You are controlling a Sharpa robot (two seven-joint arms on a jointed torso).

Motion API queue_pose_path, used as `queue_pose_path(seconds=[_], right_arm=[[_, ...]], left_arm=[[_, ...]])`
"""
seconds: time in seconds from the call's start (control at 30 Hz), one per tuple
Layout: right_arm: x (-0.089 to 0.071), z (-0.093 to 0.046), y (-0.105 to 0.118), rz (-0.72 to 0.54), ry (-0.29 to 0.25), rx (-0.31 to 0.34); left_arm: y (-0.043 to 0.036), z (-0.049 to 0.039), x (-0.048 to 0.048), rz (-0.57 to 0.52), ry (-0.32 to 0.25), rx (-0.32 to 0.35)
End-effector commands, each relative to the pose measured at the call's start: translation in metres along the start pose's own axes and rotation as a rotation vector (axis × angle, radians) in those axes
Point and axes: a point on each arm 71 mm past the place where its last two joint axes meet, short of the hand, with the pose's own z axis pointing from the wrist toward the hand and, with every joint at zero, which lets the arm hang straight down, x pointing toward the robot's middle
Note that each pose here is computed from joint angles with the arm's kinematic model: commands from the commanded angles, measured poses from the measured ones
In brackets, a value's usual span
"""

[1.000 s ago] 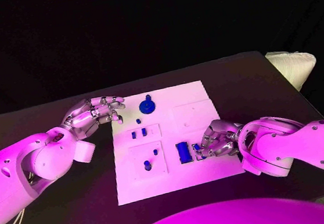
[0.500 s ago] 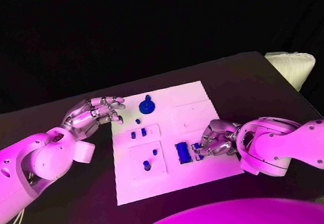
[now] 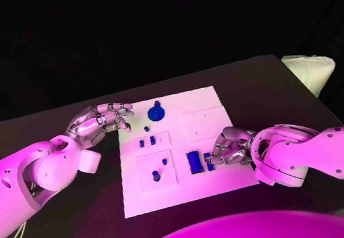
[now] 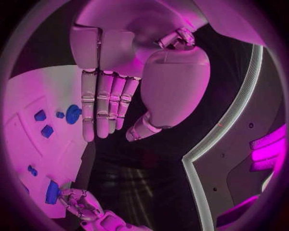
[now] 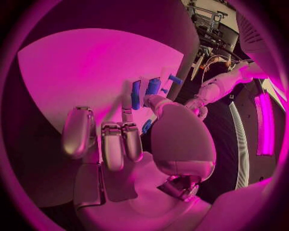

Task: Assemble the parts on the task board

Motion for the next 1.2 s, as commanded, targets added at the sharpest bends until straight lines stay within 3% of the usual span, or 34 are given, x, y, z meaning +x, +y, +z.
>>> queue_pose_path(seconds=[0.03,0.33,0.63,0.87,1.2], right_arm=[[0.002,0.0,0.002,-0.007,0.014,-0.02],[0.001,0.0,0.001,-0.013,0.01,-0.027],[-0.005,-0.001,0.0,-0.012,-0.037,-0.057],[-0.018,-0.004,0.0,-0.025,-0.11,-0.21],[-0.027,-0.006,-0.001,-0.083,-0.164,-0.344]], left_arm=[[-0.0002,0.0008,0.0027,-0.009,0.022,0.004],[-0.0001,0.0009,0.0027,-0.009,0.022,0.003],[0.0,0.001,0.0028,-0.009,0.023,0.002],[0.0001,0.0008,0.0026,-0.008,0.022,0.002],[0.0002,0.0008,0.0027,-0.008,0.023,0.001]])
